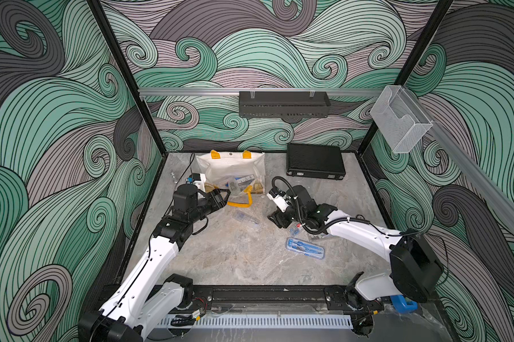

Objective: Put the compass set into the canvas bag
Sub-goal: Pick up the compass set at the center of the board.

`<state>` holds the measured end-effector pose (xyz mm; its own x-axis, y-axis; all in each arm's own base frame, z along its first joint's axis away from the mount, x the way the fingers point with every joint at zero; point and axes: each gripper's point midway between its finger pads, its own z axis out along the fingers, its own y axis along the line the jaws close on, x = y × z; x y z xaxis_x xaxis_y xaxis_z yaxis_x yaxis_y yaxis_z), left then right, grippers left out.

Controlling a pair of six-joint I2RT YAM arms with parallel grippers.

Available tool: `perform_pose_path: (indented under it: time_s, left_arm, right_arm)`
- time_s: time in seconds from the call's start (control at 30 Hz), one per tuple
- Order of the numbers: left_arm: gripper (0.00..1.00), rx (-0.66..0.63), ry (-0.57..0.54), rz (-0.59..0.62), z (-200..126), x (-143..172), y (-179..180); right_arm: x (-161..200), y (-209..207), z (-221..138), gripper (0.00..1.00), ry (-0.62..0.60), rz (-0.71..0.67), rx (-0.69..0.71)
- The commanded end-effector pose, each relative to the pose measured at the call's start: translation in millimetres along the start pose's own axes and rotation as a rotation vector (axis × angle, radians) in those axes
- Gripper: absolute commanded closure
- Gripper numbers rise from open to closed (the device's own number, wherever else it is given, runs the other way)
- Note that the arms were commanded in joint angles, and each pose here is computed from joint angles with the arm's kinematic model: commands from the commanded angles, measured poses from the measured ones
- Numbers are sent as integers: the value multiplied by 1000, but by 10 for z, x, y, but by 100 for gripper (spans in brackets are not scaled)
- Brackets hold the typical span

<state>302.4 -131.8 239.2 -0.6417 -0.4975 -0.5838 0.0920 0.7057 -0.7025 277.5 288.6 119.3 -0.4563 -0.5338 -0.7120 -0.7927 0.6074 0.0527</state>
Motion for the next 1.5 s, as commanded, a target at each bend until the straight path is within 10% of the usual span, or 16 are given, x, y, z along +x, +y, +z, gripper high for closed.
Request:
perform_pose_path:
  time_s: [0.0, 0.93, 1.47]
  left_arm:
    - [38, 12, -40, 23, -48, -157, -95]
    - [34, -9, -55, 35, -160, -128, -54]
    - [31, -8, -48, 37, -175, -119, -65]
  right_arm:
    - [-195, 189, 98, 36, -98, -116, -57]
    - [192, 461, 1219, 37, 59, -272, -128]
    - [232, 412, 1166, 60, 39, -273, -76]
